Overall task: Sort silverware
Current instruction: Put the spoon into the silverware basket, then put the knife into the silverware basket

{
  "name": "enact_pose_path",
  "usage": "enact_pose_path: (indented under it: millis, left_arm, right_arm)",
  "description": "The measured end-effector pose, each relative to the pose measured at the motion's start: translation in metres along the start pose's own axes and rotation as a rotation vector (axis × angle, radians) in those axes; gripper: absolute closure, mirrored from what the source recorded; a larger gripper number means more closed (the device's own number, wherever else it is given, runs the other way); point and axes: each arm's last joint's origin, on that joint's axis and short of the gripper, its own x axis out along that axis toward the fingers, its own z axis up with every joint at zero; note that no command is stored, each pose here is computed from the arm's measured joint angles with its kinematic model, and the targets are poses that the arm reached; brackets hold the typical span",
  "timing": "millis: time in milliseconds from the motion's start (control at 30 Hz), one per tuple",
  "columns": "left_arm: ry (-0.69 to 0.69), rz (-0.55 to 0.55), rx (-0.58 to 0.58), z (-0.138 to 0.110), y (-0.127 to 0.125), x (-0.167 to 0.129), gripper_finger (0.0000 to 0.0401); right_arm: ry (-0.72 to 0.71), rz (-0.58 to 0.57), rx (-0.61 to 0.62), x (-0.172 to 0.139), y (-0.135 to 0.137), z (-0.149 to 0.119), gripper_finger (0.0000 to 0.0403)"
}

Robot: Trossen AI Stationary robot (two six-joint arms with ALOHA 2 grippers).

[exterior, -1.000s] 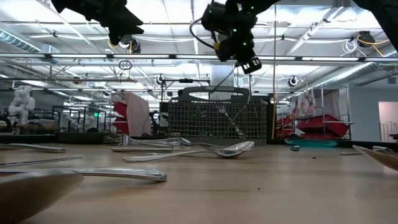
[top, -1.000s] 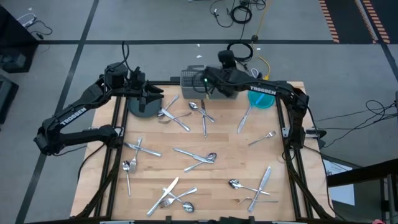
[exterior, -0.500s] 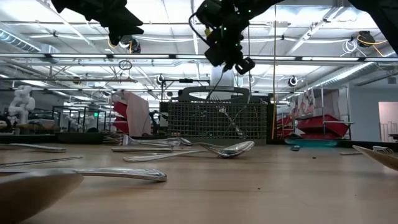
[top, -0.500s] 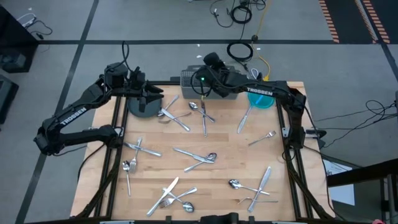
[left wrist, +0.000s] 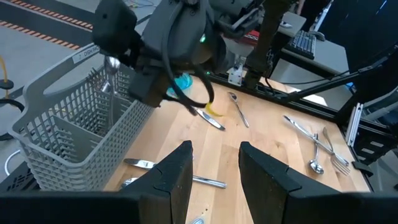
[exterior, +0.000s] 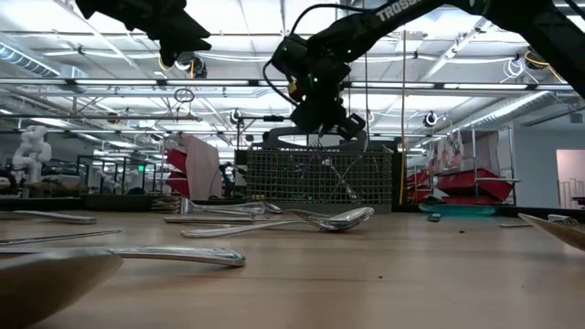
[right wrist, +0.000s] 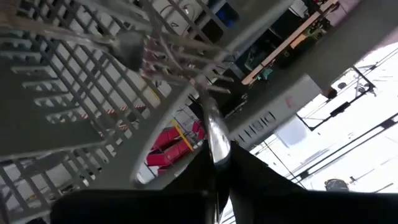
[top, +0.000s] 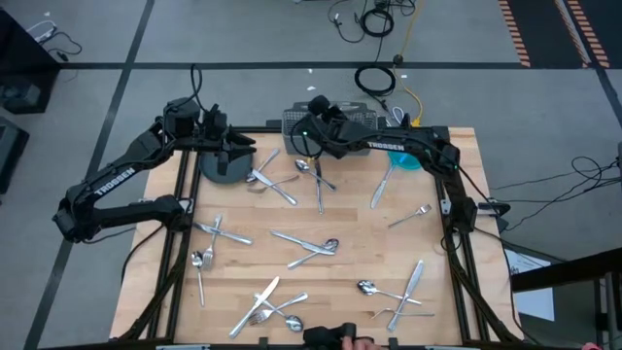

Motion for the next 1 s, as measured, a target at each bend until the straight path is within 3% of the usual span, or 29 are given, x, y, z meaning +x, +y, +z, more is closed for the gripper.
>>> enact_pose_path:
  millis: [333,500,633,733,867,933,1000]
  left_arm:
    - [0.0,0.0,0.008,0.0,0.0,0.0,0.0266]
    - [-0.001,0.0,0.009,0.0,0.0,0.0,0.0266]
    - [-0.002,0.0,0.008,0.0,0.0,0.0,0.0266]
    - [-0.026,-0.01,-0.002,0.003,0.0,0.0,0.0266]
    - [-0.12,-0.106,0.009,0.014,-0.005,-0.003,0.0266]
    - [-0.181,-0.161,0.027,0.021,-0.008,-0.006,0.0266]
    - [-0.238,-0.2,0.041,0.028,-0.012,-0.01,0.0266]
  right_arm:
    - [0.003,-0.011,0.079,-0.001,-0.003,-0.003,0.0259]
    - [-0.002,-0.083,0.243,-0.011,-0.023,-0.022,0.0216]
    - [0.001,-0.155,0.416,-0.031,-0.043,-0.057,0.0203]
    - [0.025,-0.178,0.614,-0.053,-0.051,-0.099,0.0204]
    - [-0.077,-0.107,1.021,-0.092,-0.036,-0.173,0.0207]
    - [-0.21,0.073,1.264,-0.109,-0.017,-0.209,0.0208]
    - [-0.333,0.347,1.464,-0.121,0.003,-0.238,0.021]
